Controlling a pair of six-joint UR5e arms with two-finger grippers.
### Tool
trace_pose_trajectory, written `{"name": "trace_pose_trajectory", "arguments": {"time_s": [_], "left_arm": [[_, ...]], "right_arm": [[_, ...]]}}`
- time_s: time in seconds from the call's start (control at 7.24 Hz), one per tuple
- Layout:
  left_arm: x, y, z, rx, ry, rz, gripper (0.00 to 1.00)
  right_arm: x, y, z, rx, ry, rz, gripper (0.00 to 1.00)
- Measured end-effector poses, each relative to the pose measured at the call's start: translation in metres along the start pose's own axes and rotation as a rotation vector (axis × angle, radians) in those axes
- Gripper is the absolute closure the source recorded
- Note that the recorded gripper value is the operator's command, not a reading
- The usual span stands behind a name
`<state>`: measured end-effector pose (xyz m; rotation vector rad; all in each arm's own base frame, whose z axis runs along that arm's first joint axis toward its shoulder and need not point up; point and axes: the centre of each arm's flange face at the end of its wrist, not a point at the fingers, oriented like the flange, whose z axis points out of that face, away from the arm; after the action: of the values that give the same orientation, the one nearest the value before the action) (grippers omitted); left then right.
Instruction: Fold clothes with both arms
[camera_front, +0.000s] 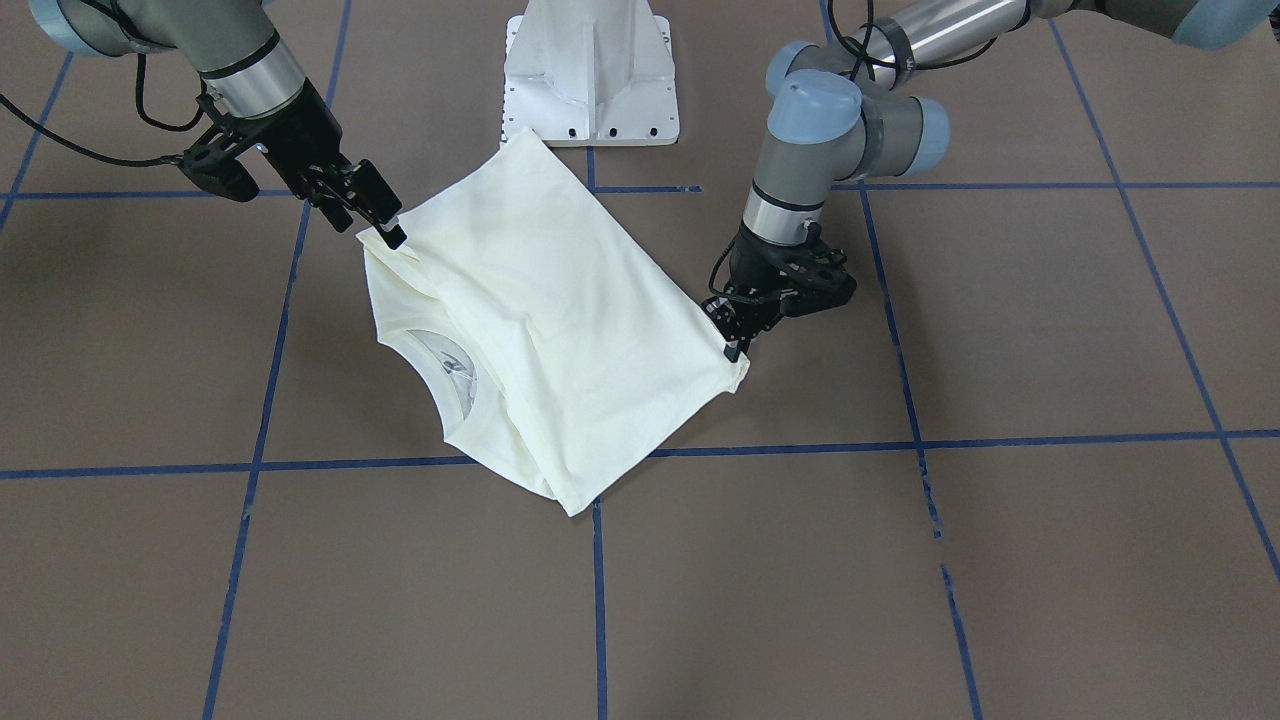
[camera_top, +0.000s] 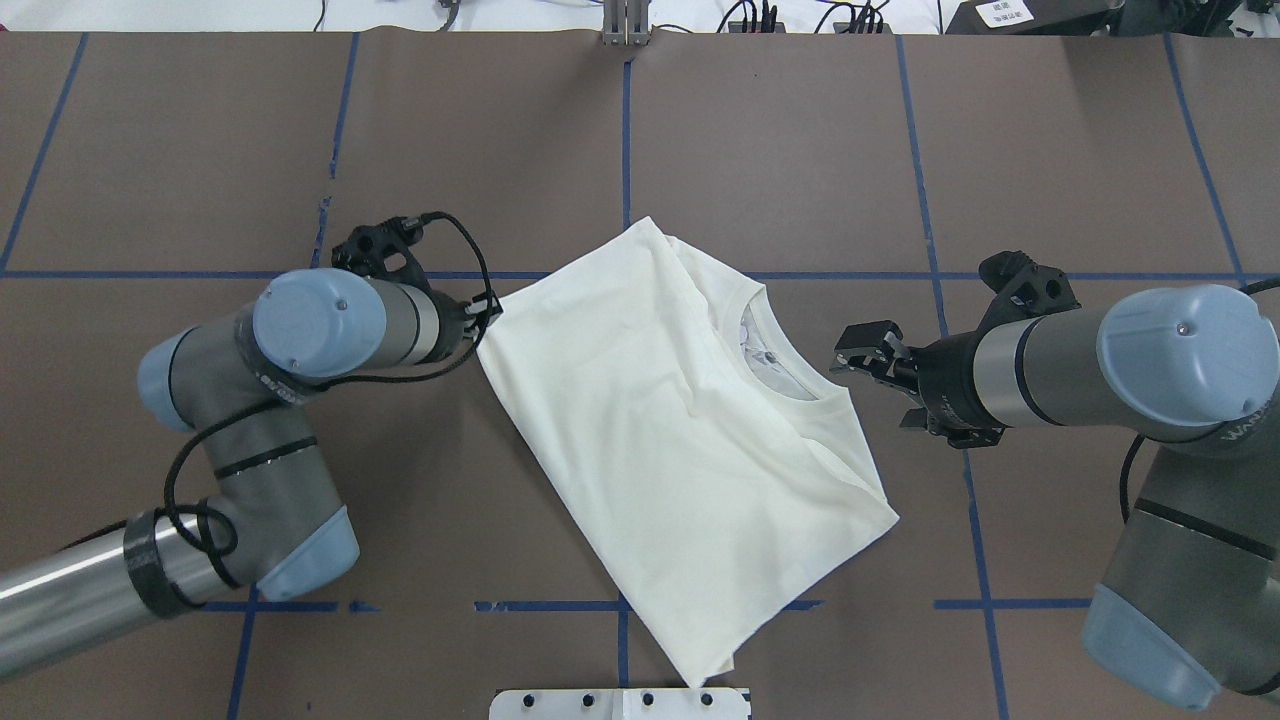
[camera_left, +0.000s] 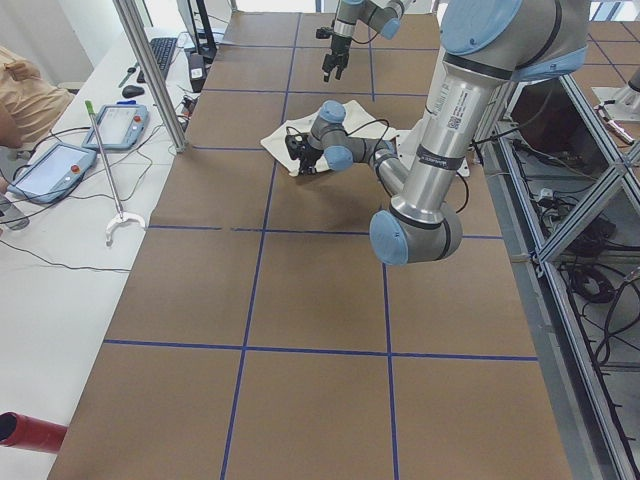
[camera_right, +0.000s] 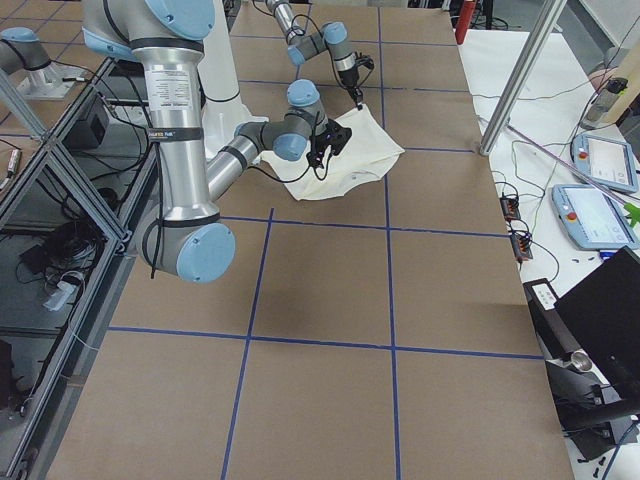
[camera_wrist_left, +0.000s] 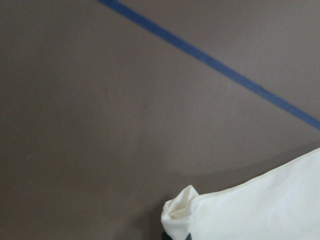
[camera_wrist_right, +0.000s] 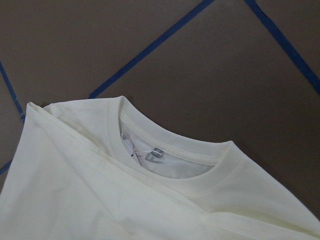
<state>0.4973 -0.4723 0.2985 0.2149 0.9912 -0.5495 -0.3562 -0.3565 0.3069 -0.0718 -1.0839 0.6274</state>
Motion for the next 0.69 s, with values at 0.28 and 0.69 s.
{"name": "trace_pose_trajectory", "arguments": {"time_s": [0.28,0.69], "left_arm": [[0.051,-0.085,0.037,0.097,-0.006,-0.014,1.0],[0.095,-0.159,0.06,0.126,0.036,-0.049,0.49]], "right_arm": [[-0.011,0.006,0.001,-0.01,-0.02,-0.005,0.0],[-0.052,0.036,0.033,-0.017,-0.051,-0.037,0.0]]}}
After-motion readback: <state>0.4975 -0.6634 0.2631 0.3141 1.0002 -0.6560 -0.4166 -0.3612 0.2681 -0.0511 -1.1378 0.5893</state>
